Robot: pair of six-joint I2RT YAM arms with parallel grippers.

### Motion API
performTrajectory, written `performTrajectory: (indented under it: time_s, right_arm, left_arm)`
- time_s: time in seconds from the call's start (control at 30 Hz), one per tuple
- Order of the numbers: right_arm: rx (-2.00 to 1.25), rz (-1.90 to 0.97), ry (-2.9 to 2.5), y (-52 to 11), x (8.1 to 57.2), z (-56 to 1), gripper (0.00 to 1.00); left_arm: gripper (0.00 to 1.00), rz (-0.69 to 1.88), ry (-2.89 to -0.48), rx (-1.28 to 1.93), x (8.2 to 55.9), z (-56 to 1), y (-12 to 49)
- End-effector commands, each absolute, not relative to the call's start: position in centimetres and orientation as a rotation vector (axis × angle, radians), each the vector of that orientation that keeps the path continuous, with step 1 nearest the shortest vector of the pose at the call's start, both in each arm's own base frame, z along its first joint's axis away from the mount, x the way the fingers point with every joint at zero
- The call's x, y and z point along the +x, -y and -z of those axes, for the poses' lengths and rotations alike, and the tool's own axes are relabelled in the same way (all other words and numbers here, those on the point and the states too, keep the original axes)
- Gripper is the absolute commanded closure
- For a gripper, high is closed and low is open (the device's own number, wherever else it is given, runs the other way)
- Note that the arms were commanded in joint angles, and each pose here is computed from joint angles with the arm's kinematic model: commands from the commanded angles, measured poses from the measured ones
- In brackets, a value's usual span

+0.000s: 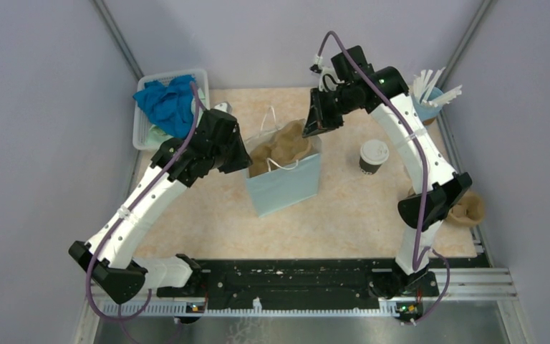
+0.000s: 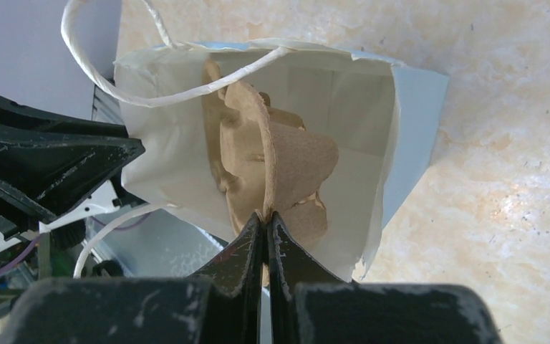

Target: Pack the takeout coffee

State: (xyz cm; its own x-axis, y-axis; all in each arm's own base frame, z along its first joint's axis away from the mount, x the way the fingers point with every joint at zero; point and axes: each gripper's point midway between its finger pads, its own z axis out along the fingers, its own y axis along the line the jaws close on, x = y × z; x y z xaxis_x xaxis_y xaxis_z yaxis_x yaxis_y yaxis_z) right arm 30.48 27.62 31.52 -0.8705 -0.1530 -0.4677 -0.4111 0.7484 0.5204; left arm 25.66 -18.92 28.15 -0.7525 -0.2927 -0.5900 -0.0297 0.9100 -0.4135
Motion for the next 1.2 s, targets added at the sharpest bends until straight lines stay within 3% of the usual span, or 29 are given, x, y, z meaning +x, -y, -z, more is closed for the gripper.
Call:
performTrajectory:
  time_s: [0.0,0.57,0.6,0.7,0.83,0.9,1.17]
  right_arm:
    - [-0.453,-0.982,-2.522,-29.0,30.7,-31.6,1.00]
    - [-0.455,-1.012,-2.513,-29.5,30.9,-31.1,1.00]
    - [-0.452,-0.987,-2.513,-29.2,31.1,-30.9,0.95]
    - [-0.452,-0.776,-2.504,-26.9,32.1,-31.0,0.62]
    - [-0.418,-0.543,-2.382,-22.6,32.3,-35.3,0.37]
    - [-0.412,-0.539,-2.357,-21.4,31.7,-36.5,0.33]
    - [-0.412,-0.504,-2.439,-20.6,31.2,-31.4,0.26]
  left_arm:
    - [0.74,0.542,-2.332,-0.207,26.5,-29.5,19.6]
    - [0.74,0.542,-2.331,-0.214,26.5,-29.5,19.6]
    - [0.74,0.541,-2.332,-0.214,26.5,-29.5,19.5]
    - [0.72,0.535,-2.332,-0.220,26.4,-29.3,19.4]
    - [0.67,0.533,-2.331,-0.222,26.2,-29.3,19.2]
    - [0.65,0.527,-2.336,-0.222,26.1,-29.3,19.1]
    - [0.60,0.489,-2.351,-0.216,25.9,-28.9,18.5]
